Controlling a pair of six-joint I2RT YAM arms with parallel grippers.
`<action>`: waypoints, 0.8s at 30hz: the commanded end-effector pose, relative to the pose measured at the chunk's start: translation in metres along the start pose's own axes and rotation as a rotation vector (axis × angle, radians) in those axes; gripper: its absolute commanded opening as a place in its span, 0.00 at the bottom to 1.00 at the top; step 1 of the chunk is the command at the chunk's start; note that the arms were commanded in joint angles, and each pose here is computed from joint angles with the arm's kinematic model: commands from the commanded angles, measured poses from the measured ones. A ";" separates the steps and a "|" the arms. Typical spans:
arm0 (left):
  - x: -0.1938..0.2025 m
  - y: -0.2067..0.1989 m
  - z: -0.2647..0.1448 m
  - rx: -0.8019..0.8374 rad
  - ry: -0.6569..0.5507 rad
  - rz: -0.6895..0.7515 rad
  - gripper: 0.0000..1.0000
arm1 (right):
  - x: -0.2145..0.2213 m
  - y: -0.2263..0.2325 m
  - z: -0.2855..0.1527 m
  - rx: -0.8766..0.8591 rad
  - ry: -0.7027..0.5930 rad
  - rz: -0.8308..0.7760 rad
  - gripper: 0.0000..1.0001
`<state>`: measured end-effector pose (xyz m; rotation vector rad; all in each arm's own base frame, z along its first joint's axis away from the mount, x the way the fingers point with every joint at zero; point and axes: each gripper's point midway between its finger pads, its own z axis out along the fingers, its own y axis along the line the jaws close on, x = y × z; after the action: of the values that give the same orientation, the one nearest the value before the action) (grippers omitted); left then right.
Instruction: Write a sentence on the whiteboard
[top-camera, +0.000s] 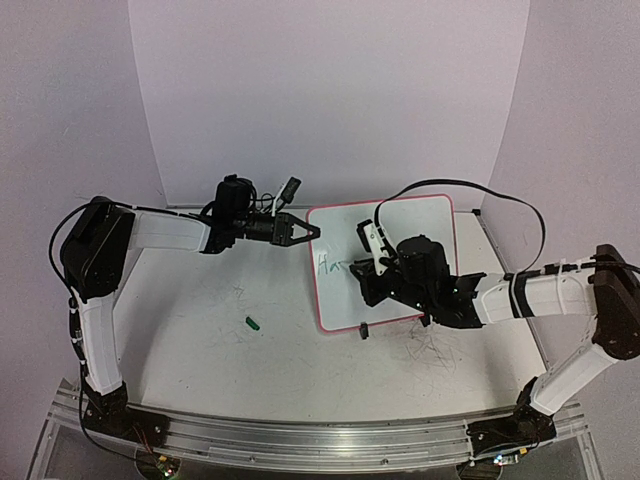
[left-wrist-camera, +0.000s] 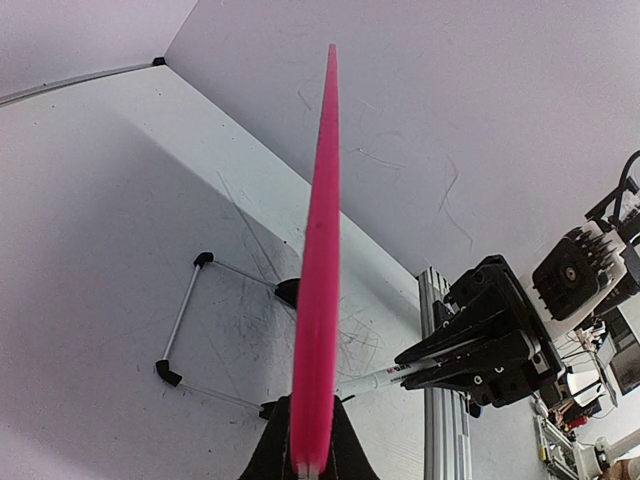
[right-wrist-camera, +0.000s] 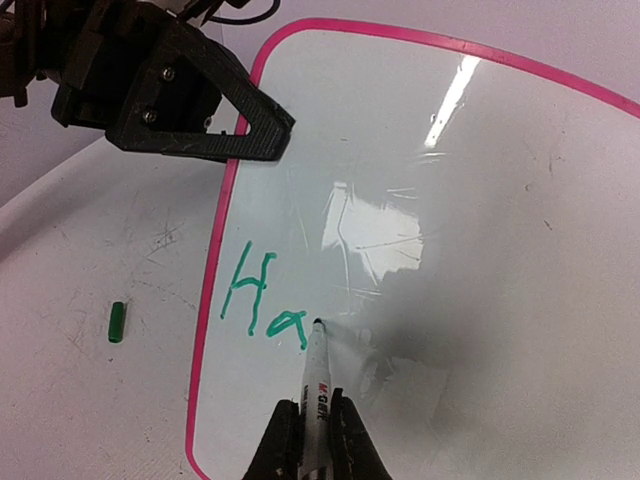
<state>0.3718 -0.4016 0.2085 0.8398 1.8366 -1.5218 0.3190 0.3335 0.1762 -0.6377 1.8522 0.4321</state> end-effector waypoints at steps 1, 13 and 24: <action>0.009 -0.007 0.009 0.004 0.022 0.012 0.00 | -0.002 -0.001 -0.002 0.019 0.000 0.014 0.00; 0.009 -0.008 0.010 0.007 0.022 0.014 0.00 | 0.014 0.004 -0.009 0.009 0.035 0.027 0.00; 0.010 -0.009 0.012 0.010 0.025 0.013 0.00 | 0.012 0.009 -0.011 -0.003 0.029 0.035 0.00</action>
<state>0.3717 -0.4017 0.2085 0.8404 1.8363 -1.5219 0.2996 0.3355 0.1516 -0.6612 1.9200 0.4517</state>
